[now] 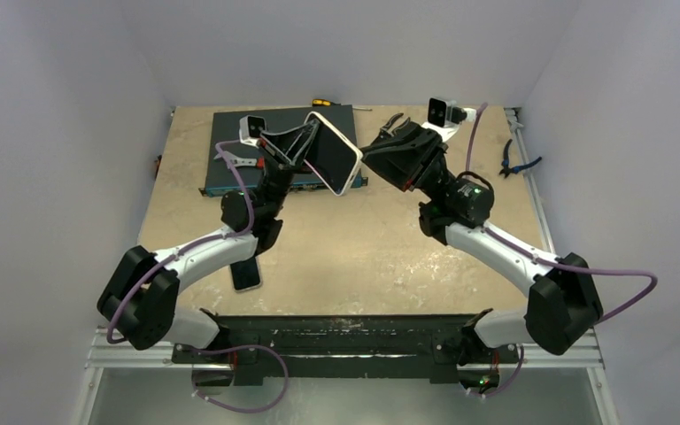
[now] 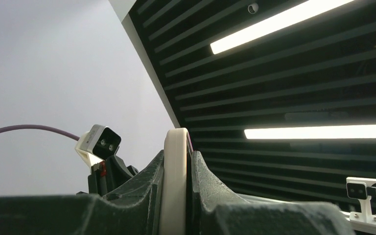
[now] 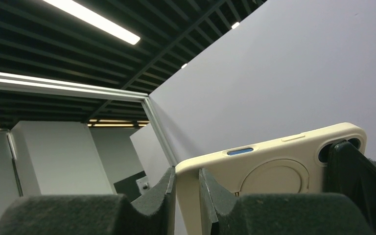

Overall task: Take the phone out of the phone case
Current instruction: Remove the phone case from the phone.

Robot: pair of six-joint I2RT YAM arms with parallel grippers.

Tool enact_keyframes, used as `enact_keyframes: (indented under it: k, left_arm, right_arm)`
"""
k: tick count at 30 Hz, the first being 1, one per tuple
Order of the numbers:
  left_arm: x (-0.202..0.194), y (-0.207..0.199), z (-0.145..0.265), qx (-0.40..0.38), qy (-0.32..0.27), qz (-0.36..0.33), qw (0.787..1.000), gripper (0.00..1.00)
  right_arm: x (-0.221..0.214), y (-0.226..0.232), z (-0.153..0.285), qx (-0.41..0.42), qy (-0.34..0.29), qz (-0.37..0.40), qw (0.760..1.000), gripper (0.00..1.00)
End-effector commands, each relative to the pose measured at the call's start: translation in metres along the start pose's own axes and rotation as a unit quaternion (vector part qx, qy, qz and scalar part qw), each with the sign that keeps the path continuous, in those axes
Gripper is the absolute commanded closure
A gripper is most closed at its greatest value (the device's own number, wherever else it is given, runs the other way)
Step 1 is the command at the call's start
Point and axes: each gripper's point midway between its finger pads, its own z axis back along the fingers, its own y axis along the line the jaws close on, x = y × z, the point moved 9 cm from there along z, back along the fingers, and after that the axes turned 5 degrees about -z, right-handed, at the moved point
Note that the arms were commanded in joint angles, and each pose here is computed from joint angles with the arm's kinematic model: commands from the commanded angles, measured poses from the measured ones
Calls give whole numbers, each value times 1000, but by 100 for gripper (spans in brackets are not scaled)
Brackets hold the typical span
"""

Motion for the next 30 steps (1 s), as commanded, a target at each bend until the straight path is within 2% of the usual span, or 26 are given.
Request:
enact_keyframes:
  k: [1, 4, 5, 7, 9, 12, 15, 19, 24, 30]
  left_arm:
    - [-21, 60, 26, 133, 100, -69, 984, 100]
    - [-13, 41, 24, 127, 83, -98, 984, 100]
    - [-10, 35, 24, 127, 77, -108, 983, 100]
    - [-8, 24, 21, 128, 71, -128, 981, 100]
    - [-8, 15, 18, 129, 68, -148, 978, 100]
    - [-9, 2, 13, 125, 66, -170, 975, 100]
    - [-9, -14, 8, 127, 60, -200, 970, 100]
    - [-7, -36, 4, 131, 37, -245, 960, 100]
    - [-5, -58, -2, 121, 14, -273, 954, 100]
    - [-3, -69, -4, 109, -7, -281, 954, 100]
  right_arm:
    - [-7, 33, -12, 54, 38, 46, 997, 100]
    - [-4, 28, -5, -1, 38, 55, 998, 100]
    - [-4, 27, -3, -13, 44, 57, 997, 92]
    - [-5, 27, 1, -29, 48, 60, 997, 71]
    - [-6, 25, 3, -48, 50, 61, 996, 57]
    - [-6, 20, 7, -93, 50, 68, 992, 40]
    - [-6, 15, 14, -155, 51, 98, 982, 31]
    - [-3, 14, 25, -243, 46, 158, 956, 25]
    - [-2, 11, 38, -307, 40, 180, 934, 27]
    - [-9, 5, 50, -330, 49, 163, 929, 27]
